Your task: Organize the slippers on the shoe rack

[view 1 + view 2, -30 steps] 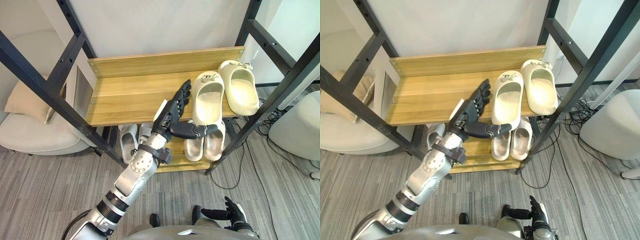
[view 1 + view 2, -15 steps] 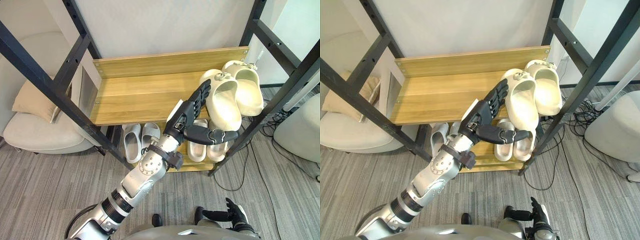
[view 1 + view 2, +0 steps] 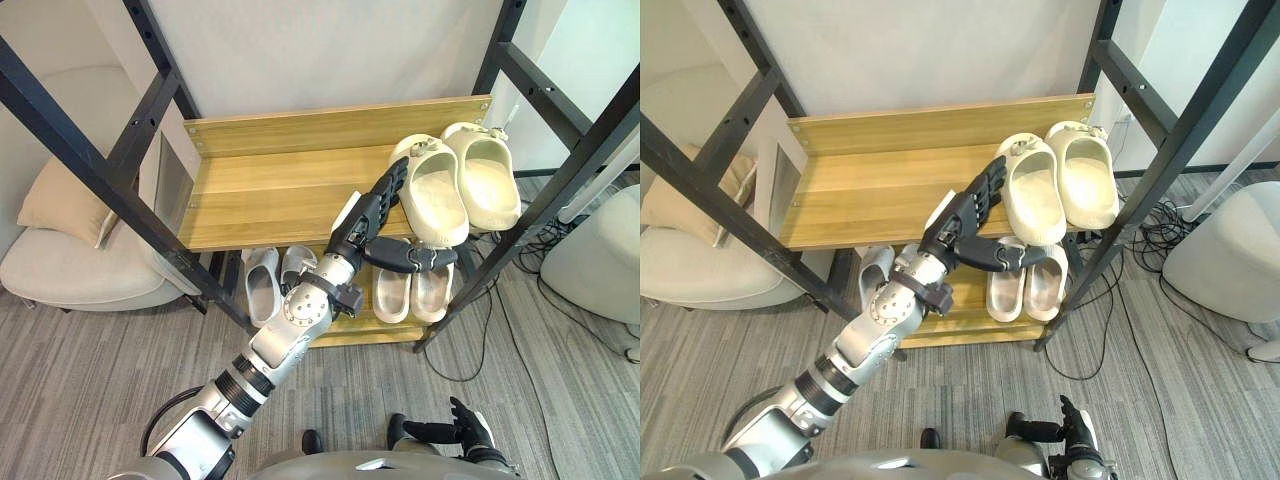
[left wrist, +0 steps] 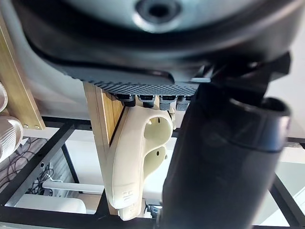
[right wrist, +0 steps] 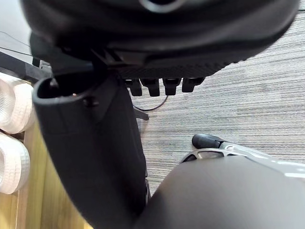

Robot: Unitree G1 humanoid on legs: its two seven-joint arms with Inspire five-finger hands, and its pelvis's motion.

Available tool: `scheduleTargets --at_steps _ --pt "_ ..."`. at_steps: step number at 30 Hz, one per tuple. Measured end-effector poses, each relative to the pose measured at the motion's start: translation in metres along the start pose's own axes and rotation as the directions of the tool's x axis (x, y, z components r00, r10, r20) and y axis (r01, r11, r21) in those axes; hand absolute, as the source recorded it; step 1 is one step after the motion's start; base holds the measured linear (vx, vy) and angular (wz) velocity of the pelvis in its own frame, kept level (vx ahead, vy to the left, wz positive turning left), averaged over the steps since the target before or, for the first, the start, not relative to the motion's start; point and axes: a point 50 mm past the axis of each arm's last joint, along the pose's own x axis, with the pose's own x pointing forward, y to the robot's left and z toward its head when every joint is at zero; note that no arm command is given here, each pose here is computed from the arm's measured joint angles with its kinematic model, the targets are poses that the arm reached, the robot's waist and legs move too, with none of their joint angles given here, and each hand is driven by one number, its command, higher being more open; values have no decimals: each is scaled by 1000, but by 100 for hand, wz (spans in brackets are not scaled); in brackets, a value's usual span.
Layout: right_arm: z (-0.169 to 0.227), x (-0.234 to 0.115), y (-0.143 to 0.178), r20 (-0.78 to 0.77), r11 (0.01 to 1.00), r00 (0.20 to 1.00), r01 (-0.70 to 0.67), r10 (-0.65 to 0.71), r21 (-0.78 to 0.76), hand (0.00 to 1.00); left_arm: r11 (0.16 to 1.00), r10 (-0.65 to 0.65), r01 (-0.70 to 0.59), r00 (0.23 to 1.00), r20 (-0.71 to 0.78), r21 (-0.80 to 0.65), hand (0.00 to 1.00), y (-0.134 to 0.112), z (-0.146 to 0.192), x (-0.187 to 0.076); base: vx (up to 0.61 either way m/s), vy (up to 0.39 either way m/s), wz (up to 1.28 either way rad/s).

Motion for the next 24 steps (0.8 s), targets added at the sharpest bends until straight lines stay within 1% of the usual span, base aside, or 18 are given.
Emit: scheduleTargets --at_steps 3,8,15,20,24 --pt "0 0 1 -1 1000 1000 -2 2 3 100 1000 -3 3 1000 3 21 100 0 -1 0 0 0 -1" --pt "1 0 4 0 1000 1000 -6 6 15 100 999 29 -29 1000 -2 44 100 11 -3 1 -15 2 -7" --pt "1 0 5 -2 1000 1000 -7 7 17 100 996 64 -64 998 11 59 100 19 0 2 -12 -2 -5" --pt "1 0 5 -3 1000 1000 -7 7 18 100 995 68 -69 998 19 73 100 20 1 6 0 0 0" --pt "1 0 6 -2 1000 1000 -8 8 21 100 993 89 -90 996 21 80 100 26 3 11 0 0 0"
